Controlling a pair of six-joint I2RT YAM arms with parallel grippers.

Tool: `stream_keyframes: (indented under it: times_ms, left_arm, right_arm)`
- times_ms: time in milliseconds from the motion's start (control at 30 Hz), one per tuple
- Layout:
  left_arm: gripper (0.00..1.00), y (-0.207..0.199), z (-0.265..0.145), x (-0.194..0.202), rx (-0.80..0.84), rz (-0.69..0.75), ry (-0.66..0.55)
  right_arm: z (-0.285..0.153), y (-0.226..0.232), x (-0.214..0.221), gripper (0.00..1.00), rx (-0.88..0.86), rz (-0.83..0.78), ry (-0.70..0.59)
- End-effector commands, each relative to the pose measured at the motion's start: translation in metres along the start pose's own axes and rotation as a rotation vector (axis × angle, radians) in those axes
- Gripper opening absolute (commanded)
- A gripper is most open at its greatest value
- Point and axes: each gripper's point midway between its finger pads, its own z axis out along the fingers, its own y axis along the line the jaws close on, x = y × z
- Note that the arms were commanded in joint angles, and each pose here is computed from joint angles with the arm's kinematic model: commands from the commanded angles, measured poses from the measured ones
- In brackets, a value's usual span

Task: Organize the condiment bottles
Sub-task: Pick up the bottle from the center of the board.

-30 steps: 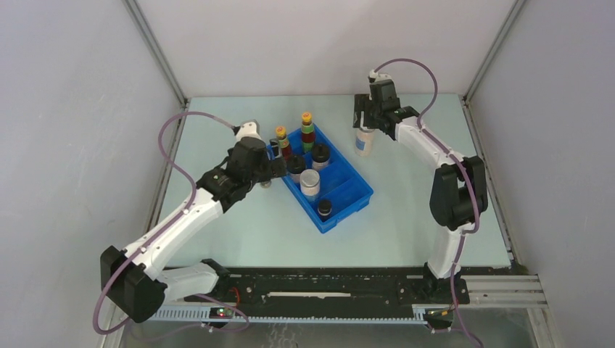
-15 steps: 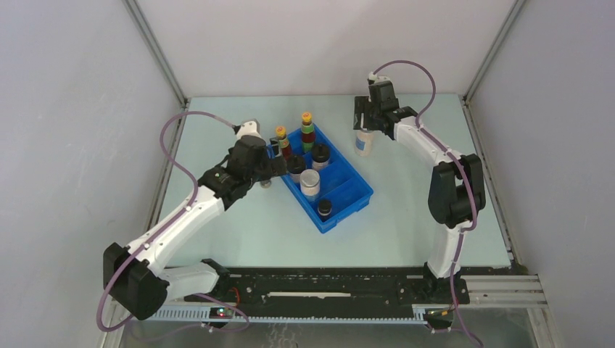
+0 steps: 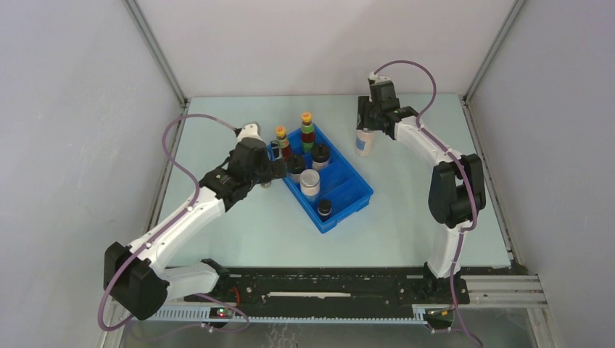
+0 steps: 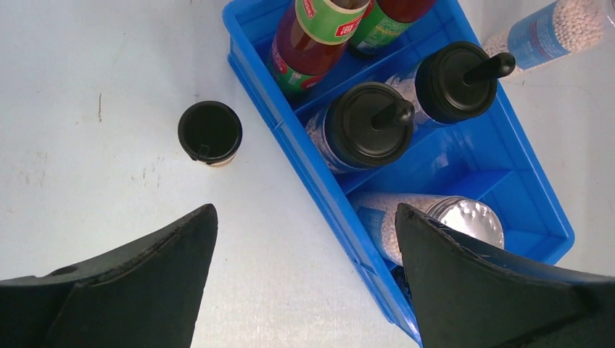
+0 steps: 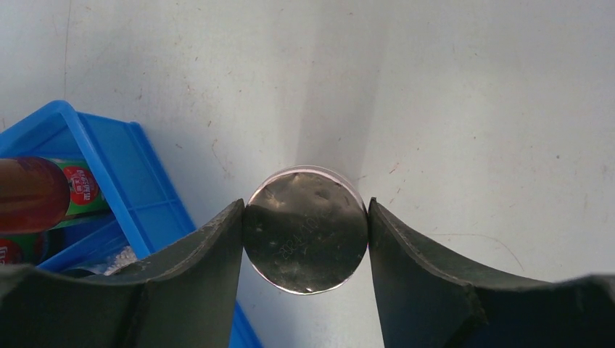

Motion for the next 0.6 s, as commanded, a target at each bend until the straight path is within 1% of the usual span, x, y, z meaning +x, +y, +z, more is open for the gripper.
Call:
stream_keyframes:
  times_ms: [0, 100, 133, 300, 333, 567]
  left_arm:
    - [0.97, 0.002, 0.003, 0.001, 0.006, -0.018, -0.009]
    - [0.97, 0.003, 0.004, 0.003, 0.005, -0.018, -0.005]
    - [0.97, 0.004, 0.005, 0.003, 0.002, -0.018, -0.005]
    - [0.97, 0.006, 0.006, 0.005, -0.007, -0.018, -0.001]
    - [0.97, 0.007, 0.006, 0.006, -0.009, -0.018, -0.001]
    - [0.97, 0.011, 0.006, 0.008, -0.019, -0.024, -0.002]
  right_arm:
    - [0.005, -0.005, 0.001, 0.6, 0.009, 0.018, 0.012]
    - [0.005, -0.006, 0.0, 0.45, 0.007, 0.02, 0.011]
    - [0.005, -0.006, 0.0, 0.39, 0.006, 0.02, 0.011]
    - [0.0, -0.008, -0.007, 0.02, 0.011, 0.022, -0.005]
    - [0.0, -0.008, -0.008, 0.0, 0.012, 0.022, -0.008]
    - [-0.012, -0.009, -0.024, 0.0, 0.014, 0.015, -0.055]
